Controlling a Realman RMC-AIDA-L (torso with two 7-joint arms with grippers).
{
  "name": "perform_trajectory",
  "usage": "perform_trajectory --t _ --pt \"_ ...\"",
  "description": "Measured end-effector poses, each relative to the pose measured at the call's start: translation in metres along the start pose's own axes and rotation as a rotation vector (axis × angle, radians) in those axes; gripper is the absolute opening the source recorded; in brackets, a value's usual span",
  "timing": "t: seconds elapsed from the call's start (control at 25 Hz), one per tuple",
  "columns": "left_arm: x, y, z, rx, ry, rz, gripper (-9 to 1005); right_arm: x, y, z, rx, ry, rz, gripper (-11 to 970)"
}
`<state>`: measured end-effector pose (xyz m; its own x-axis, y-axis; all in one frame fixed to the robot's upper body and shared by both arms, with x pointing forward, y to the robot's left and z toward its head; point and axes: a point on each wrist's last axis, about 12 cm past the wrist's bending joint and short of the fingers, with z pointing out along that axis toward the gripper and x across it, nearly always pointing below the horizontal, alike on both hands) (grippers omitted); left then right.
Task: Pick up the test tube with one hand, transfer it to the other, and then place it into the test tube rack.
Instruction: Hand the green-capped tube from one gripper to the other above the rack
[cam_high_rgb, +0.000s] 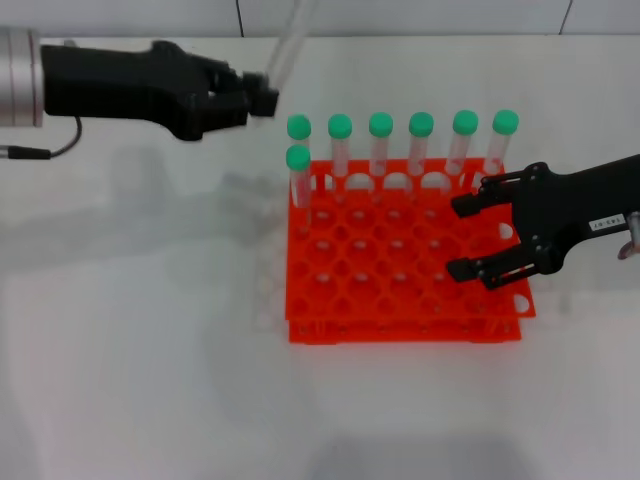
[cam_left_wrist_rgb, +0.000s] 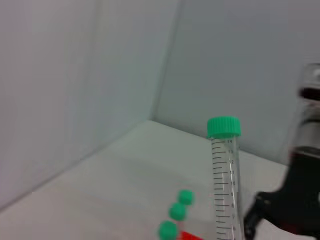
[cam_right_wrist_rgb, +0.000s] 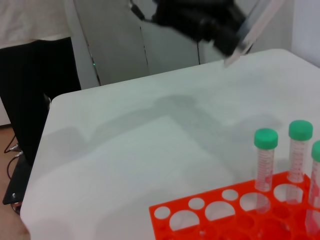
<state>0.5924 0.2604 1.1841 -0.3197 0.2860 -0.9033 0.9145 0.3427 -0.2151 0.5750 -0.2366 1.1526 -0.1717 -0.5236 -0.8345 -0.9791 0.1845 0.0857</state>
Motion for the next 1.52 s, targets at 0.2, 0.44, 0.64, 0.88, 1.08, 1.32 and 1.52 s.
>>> perform_trajectory --t 0.2,0.44,0.64,0.88,1.08,1.32,1.52 --pt "0.005 0.003 0.015 0.11 0.028 0.03 208 -0.002 0.001 0.0 0.003 -0.018 -0.009 823" --pt "0.009 0.003 0.032 0.156 0.069 0.075 211 0.001 0.001 -0.002 0.017 -0.026 -0.003 823" --pt "0.014 0.002 0.041 0.155 0.085 0.085 213 0.004 -0.001 -0.001 0.036 -0.028 0.011 823" --pt "0.015 0.005 0.048 0.122 0.093 0.084 216 0.005 -0.004 -0.004 0.059 -0.044 0.044 823" --pt "0.018 0.006 0.055 0.104 0.101 0.08 219 0.003 -0.008 -0.01 0.077 -0.031 0.084 823" --pt "0.019 0.004 0.062 0.111 0.109 0.09 221 -0.003 -0.014 -0.02 0.095 -0.034 0.158 822" --pt "0.02 0.002 0.064 0.116 0.11 0.093 224 -0.011 -0.019 -0.029 0.128 -0.067 0.223 822"
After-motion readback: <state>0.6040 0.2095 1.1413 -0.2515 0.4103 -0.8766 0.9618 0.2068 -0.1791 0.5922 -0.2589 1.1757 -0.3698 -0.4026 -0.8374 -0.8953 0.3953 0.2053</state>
